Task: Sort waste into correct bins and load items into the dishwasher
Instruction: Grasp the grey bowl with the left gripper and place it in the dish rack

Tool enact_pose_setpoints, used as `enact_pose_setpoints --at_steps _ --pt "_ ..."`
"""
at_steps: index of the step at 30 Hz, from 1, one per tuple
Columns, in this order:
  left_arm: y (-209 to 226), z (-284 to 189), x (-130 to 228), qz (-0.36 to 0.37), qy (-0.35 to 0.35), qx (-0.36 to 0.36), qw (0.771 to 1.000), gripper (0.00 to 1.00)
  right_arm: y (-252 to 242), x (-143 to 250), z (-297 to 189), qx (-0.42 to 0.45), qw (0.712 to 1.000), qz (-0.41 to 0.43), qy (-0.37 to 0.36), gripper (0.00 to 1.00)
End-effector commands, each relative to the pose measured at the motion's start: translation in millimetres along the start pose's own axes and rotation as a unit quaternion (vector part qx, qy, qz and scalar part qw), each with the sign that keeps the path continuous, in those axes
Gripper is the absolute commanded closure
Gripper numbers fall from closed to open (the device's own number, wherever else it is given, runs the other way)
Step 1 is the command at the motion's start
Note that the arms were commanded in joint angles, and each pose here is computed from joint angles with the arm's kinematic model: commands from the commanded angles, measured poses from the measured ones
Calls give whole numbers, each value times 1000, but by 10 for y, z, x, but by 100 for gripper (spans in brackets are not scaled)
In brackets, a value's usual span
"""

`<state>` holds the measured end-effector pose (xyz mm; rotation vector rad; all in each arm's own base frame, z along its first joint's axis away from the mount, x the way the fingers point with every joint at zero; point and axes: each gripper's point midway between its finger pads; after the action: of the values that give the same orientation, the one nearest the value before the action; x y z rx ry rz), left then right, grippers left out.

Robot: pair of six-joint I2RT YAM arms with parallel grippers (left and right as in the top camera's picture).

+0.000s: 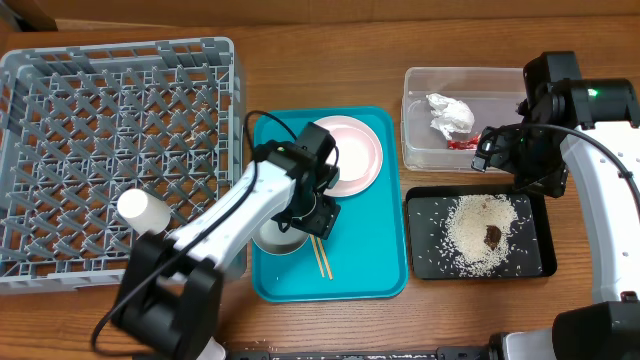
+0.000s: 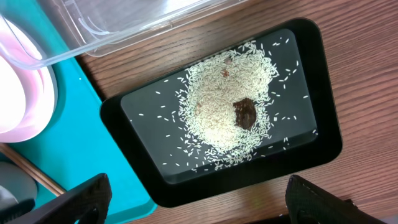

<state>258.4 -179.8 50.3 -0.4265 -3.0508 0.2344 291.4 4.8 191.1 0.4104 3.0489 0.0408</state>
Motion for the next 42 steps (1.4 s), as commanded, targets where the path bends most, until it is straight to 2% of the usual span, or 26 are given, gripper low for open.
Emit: enact_pose_setpoints --at_steps 1,3,8,12,15,19,22,26,32,42 --pt "69 207 62 -15 38 -17 999 74 10 -20 -100 -8 1000 -1 -19 9" --pt "71 210 58 -15 38 -17 999 96 10 -19 -100 -7 1000 -1 -19 9" --pt "29 -156 -103 -13 -15 -18 1000 96 5 -6 -100 -7 1000 -1 -16 9" --pt "184 -805 -279 -36 -94 -40 994 96 5 -4 -100 -6 1000 -1 -15 9" --pt "377 -1373 -413 -40 -164 -27 985 96 5 -6 -100 -7 1000 -1 -16 9" --pt "659 -1967 -571 0 -249 42 968 96 5 -5 -100 -6 1000 -1 -16 9" --pt "834 -2142 -633 19 -287 102 952 96 5 -4 -100 -6 1000 -1 -15 9" --pt "1173 -2369 -643 37 -349 220 910 96 5 -5 -100 -6 1000 -1 -16 9" --pt "1955 -2235 -711 -21 -399 333 854 96 5 -3 -100 -7 1000 -1 -15 9" --pt "2802 -1498 -678 -144 -381 400 821 96 4 0 -99 -6 1000 -1 -15 9"
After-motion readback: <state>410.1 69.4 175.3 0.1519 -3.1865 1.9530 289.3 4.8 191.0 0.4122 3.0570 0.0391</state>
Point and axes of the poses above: each gripper's point midway between its finger pads, its own z axis out along the fingers, its own y axis along the line the jaws close on, x = y × z, and after that the axes turned 6 degrees about -z, right-handed
